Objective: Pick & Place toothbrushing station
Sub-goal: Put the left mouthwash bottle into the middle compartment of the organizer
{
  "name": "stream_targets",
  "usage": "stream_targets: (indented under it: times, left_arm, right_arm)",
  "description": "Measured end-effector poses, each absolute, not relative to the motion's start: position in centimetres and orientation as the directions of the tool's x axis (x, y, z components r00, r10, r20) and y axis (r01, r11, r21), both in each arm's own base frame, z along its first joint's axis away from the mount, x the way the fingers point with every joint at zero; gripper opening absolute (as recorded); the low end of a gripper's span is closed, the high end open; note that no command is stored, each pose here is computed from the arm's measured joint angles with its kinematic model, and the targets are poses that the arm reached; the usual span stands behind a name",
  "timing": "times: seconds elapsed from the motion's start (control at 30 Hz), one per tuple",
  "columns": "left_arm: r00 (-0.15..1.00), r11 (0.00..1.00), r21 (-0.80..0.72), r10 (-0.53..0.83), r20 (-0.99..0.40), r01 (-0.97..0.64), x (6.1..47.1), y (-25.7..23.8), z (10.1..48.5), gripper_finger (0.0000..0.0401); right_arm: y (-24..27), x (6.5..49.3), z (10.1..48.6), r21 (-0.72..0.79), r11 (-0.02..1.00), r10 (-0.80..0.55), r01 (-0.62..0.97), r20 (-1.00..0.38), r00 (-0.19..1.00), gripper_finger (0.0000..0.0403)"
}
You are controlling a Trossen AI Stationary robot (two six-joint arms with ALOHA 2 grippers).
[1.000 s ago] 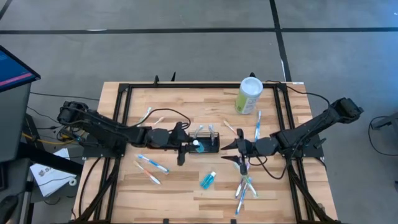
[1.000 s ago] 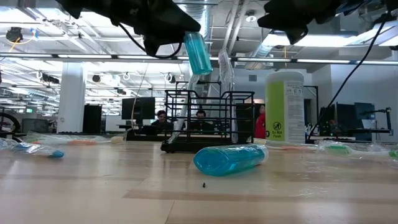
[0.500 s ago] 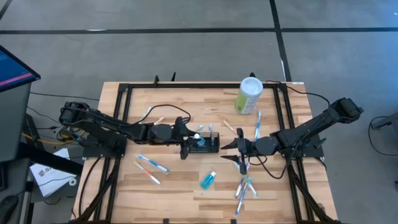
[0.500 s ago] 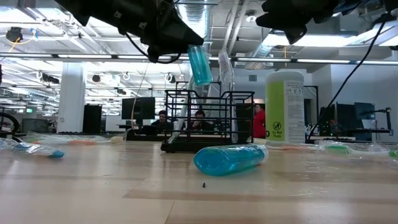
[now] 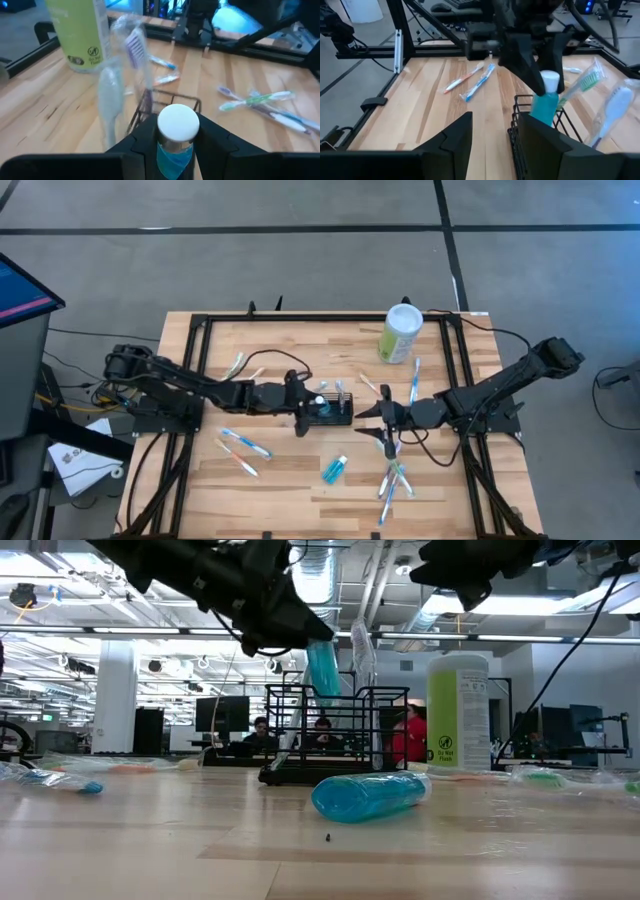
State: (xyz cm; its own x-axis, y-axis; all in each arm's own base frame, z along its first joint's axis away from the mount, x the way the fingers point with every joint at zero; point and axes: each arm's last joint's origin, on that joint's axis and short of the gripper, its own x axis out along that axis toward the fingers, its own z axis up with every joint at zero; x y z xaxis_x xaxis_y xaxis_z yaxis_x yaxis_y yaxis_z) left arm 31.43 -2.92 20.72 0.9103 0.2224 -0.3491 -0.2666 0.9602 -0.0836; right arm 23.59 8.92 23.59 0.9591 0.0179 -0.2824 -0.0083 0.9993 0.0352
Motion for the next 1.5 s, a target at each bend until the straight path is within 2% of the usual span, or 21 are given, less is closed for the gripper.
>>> stream_targets:
  times: [0.2, 0.53, 0.9, 1.5]
  left_arm:
    - [0.911, 0.958, -0.088, 0.229, -0.344, -0.274, 33.0, -2.7, 20.7, 0.0095]
    - [0.874, 0.940, -0.103, 0.258, -0.412, -0.326, 32.9, -1.6, 19.6, 0.0095]
    - [0.877, 0.945, -0.136, 0.216, -0.430, -0.299, 32.9, -1.8, 19.5, 0.0095]
    - [0.853, 0.946, -0.120, 0.213, -0.476, -0.302, 32.7, -1.7, 18.9, 0.0111]
  right_arm:
    - [8.9, 23.6, 23.5, 0.035, 0.999, 0.017, -0.007, -0.292, 0.956, 0.0150]
    - [8.8, 23.6, 23.5, 0.032, 0.999, 0.011, -0.002, -0.294, 0.956, 0.0150]
    - [8.8, 23.6, 23.4, 0.030, 1.000, 0.010, -0.002, -0.296, 0.955, 0.0150]
    - [7.9, 25.7, 21.4, 0.010, 0.999, -0.041, 0.047, -0.325, 0.945, 0.0150]
